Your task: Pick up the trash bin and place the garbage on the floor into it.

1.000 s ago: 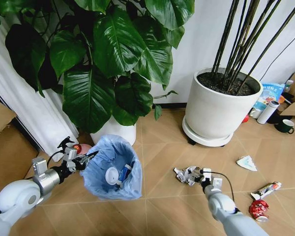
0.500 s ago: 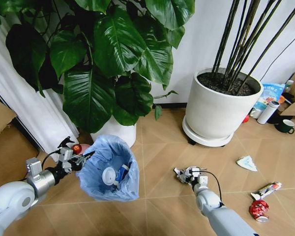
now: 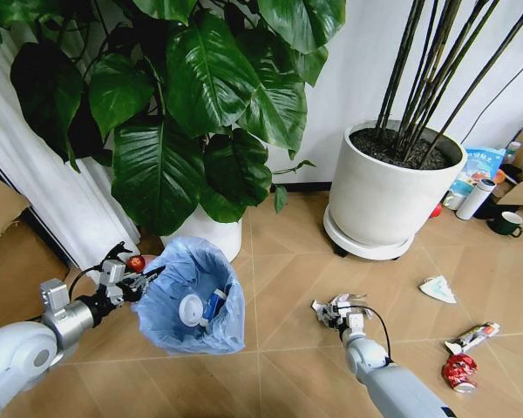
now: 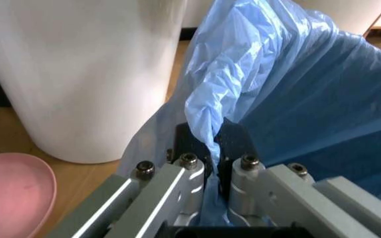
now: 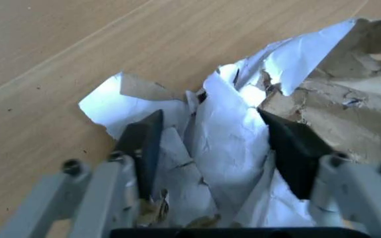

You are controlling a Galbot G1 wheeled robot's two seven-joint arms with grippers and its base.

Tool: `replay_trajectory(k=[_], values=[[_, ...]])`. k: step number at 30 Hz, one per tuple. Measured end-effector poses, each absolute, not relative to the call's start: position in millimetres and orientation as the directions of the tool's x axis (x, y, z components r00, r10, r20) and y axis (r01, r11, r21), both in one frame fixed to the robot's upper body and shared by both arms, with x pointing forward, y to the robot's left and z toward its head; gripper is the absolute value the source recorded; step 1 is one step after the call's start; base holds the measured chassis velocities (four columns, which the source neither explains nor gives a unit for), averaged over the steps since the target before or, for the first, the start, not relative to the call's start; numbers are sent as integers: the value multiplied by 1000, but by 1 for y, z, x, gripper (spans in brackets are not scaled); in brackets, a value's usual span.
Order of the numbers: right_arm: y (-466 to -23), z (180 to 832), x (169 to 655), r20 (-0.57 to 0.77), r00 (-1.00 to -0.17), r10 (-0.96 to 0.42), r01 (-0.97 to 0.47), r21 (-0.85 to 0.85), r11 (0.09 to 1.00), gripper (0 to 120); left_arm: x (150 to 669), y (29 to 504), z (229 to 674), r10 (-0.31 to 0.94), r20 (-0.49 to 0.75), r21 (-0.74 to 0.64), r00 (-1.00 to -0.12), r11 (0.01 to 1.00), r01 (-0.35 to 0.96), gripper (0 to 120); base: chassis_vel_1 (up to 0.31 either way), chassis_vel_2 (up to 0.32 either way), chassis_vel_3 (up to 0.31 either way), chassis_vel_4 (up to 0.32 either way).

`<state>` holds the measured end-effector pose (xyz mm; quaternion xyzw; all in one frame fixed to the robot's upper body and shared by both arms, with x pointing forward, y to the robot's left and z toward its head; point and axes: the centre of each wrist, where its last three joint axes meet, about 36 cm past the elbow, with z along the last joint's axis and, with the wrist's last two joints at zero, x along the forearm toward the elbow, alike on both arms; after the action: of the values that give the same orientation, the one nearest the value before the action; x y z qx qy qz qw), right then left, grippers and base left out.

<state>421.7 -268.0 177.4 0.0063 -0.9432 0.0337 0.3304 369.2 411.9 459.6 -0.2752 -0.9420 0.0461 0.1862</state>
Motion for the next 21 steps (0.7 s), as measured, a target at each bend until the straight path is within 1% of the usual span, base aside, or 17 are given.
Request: replay_trajectory(k=[2, 3, 4, 7, 10, 12, 13, 14, 21], values=[[-270, 178, 420, 624, -781, 10, -35, -60, 998, 43, 370, 411, 459, 540, 329, -192, -775, 841, 505, 0, 0, 0, 0, 0], [-270, 178, 420, 624, -781, 10, -35, -60, 998, 43, 370, 411, 459, 540, 329, -192, -775, 841, 505, 0, 0, 0, 0, 0], [-271, 179, 419, 624, -782, 10, -35, -60, 998, 39, 370, 411, 459, 542, 329, -192, -774, 840, 507, 0, 0, 0, 0, 0], [-273, 182, 415, 621, -784, 7, -36, -57, 998, 25, 371, 411, 460, 544, 329, -190, -772, 839, 510, 0, 0, 0, 0, 0], [-274, 183, 414, 619, -785, 6, -37, -57, 998, 21, 371, 411, 461, 544, 329, -189, -772, 839, 511, 0, 0, 0, 0, 0], [-280, 190, 411, 614, -789, 5, -38, -56, 998, 7, 372, 412, 463, 547, 328, -188, -770, 837, 515, 0, 0, 0, 0, 0], [-280, 190, 411, 614, -789, 5, -38, -56, 998, 7, 372, 412, 463, 547, 328, -188, -770, 837, 515, 0, 0, 0, 0, 0], [-285, 195, 410, 607, -795, 6, -38, -59, 998, 1, 372, 411, 464, 551, 327, -189, -768, 834, 518, 0, 0, 0, 0, 0], [-302, 225, 399, 572, -820, 0, -43, -63, 997, 0, 373, 410, 464, 563, 329, -190, -758, 826, 531, 0, 0, 0, 0, 0]])
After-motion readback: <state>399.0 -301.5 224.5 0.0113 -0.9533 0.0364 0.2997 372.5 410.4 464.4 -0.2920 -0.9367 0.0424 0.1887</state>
